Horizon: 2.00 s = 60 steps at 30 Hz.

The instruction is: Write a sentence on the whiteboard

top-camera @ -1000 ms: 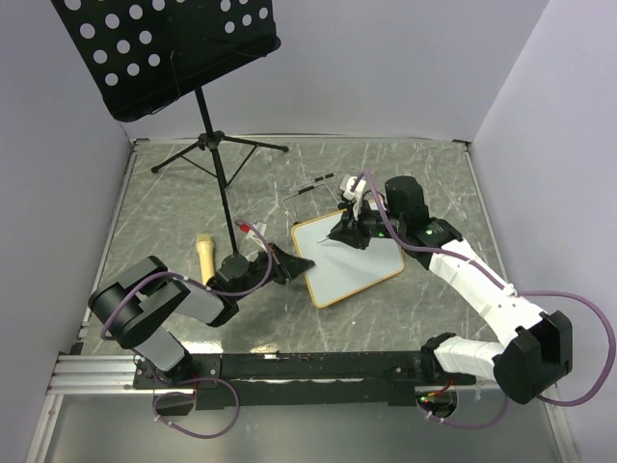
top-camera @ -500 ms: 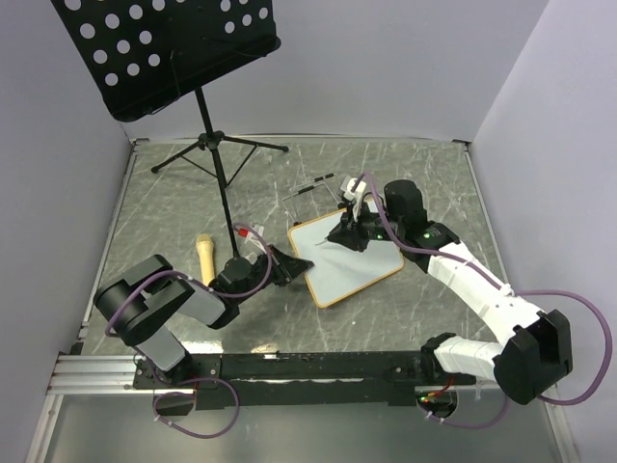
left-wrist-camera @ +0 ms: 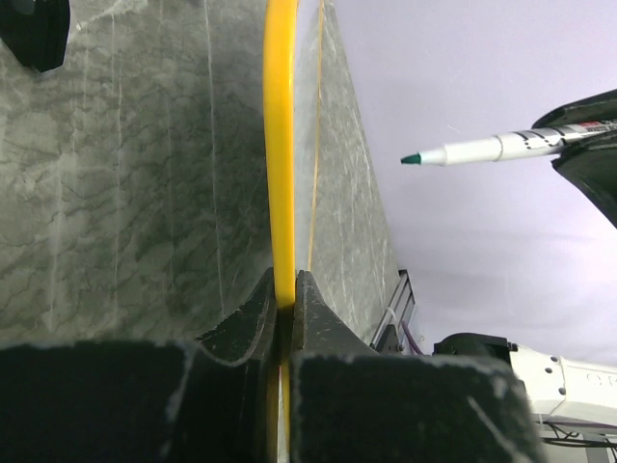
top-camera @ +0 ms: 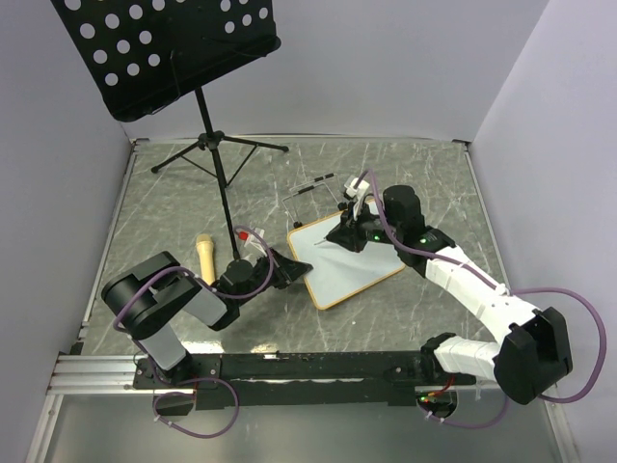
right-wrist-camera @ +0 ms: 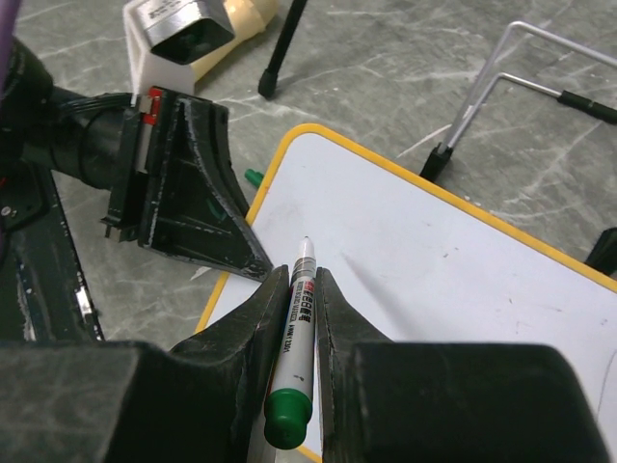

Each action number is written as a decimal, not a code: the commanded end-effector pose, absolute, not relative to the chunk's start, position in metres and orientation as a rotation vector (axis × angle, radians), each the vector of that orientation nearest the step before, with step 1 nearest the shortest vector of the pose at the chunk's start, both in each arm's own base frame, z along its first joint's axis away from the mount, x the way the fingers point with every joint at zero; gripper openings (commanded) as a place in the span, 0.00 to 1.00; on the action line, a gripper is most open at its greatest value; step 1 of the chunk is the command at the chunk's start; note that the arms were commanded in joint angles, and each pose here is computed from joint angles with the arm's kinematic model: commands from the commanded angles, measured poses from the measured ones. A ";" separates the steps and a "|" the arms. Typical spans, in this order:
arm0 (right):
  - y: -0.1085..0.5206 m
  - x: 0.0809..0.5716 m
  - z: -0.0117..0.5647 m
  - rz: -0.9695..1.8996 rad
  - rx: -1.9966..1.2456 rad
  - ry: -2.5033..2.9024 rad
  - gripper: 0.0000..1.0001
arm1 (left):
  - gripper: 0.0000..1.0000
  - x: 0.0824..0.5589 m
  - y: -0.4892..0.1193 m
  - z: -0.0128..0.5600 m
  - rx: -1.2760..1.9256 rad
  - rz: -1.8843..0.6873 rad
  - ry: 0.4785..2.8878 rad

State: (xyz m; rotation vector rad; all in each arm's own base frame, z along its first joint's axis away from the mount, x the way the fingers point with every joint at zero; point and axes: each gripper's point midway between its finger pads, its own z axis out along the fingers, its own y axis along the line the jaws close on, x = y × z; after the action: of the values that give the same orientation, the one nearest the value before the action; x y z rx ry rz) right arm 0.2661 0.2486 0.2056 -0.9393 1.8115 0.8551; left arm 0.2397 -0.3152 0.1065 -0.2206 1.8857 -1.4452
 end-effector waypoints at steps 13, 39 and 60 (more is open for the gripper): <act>0.262 0.273 0.216 0.797 -0.883 1.773 0.00 | 0.01 0.239 -0.318 0.228 -0.221 -1.704 1.382; 0.265 0.281 0.196 0.737 -0.832 1.853 0.00 | 0.01 0.241 -0.315 0.225 -0.262 -1.692 1.385; 0.270 0.275 0.193 0.772 -0.878 1.849 0.00 | 0.01 0.238 -0.315 0.226 -0.250 -1.701 1.376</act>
State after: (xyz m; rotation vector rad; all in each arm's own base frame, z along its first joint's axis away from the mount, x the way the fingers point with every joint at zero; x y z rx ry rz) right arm 0.2752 0.2641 0.1875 -0.8593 1.8855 0.7588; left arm 0.2385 -0.3202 0.1096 -0.2993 1.8731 -1.4514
